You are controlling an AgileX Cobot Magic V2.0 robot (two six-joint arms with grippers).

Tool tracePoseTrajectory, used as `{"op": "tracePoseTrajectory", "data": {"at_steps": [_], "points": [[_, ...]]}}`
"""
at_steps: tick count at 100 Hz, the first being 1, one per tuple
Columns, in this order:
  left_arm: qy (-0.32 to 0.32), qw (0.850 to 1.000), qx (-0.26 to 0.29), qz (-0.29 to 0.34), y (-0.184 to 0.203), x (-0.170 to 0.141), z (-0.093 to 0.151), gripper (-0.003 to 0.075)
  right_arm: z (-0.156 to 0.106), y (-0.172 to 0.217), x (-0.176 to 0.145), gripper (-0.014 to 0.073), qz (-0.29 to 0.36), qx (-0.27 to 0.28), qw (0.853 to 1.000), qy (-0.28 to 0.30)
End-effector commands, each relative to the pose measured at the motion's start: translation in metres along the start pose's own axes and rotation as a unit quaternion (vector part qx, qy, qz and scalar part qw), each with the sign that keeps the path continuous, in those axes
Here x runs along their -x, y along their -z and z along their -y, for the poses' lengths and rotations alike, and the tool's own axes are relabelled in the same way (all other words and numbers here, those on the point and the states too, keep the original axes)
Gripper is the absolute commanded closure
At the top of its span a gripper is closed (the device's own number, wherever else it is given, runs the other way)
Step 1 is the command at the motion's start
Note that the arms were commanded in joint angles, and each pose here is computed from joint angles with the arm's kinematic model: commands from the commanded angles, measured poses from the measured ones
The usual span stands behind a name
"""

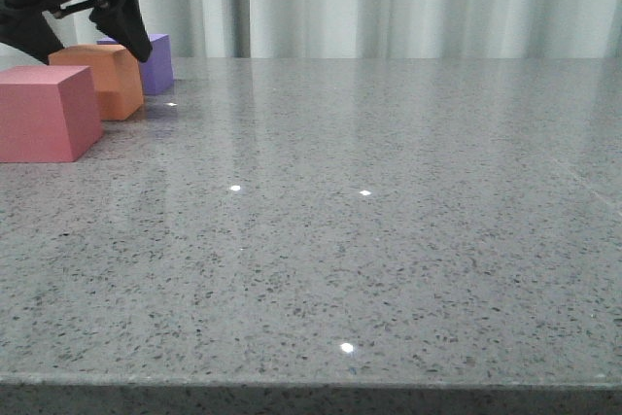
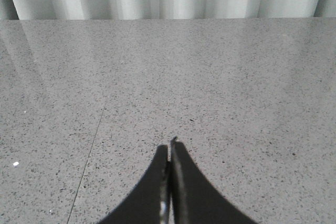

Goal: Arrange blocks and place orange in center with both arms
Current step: 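Lower the orange cube between the pink and purple cubes, then open the left gripper and raise it away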

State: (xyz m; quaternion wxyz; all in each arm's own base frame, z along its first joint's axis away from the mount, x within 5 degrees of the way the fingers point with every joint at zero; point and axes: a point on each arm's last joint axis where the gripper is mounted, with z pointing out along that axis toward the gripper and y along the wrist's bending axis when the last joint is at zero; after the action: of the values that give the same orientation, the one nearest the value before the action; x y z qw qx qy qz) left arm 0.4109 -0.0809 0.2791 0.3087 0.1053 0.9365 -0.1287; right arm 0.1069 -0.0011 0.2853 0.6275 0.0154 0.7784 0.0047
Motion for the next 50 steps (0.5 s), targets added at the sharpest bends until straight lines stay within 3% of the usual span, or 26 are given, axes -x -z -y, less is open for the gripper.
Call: {"op": "tracePoseTrajectory", "data": {"at_steps": [1,32,50], "points": [[-0.002,0.997,-0.004,0.076,0.042,0.020,0.009,0.0048,0.000,0.003,0.017,0.0664,0.056,0.000,0.998,0.004],[-0.022,0.985,0.000,0.169,0.121,0.026,0.027,0.0048,0.000,0.003,0.017,0.0664,0.056,0.000,0.998,0.004],[-0.020,0.970,0.016,0.243,0.161,0.002,0.032,0.0048,0.000,0.003,0.017,0.0664,0.056,0.000,0.998,0.004]]}}
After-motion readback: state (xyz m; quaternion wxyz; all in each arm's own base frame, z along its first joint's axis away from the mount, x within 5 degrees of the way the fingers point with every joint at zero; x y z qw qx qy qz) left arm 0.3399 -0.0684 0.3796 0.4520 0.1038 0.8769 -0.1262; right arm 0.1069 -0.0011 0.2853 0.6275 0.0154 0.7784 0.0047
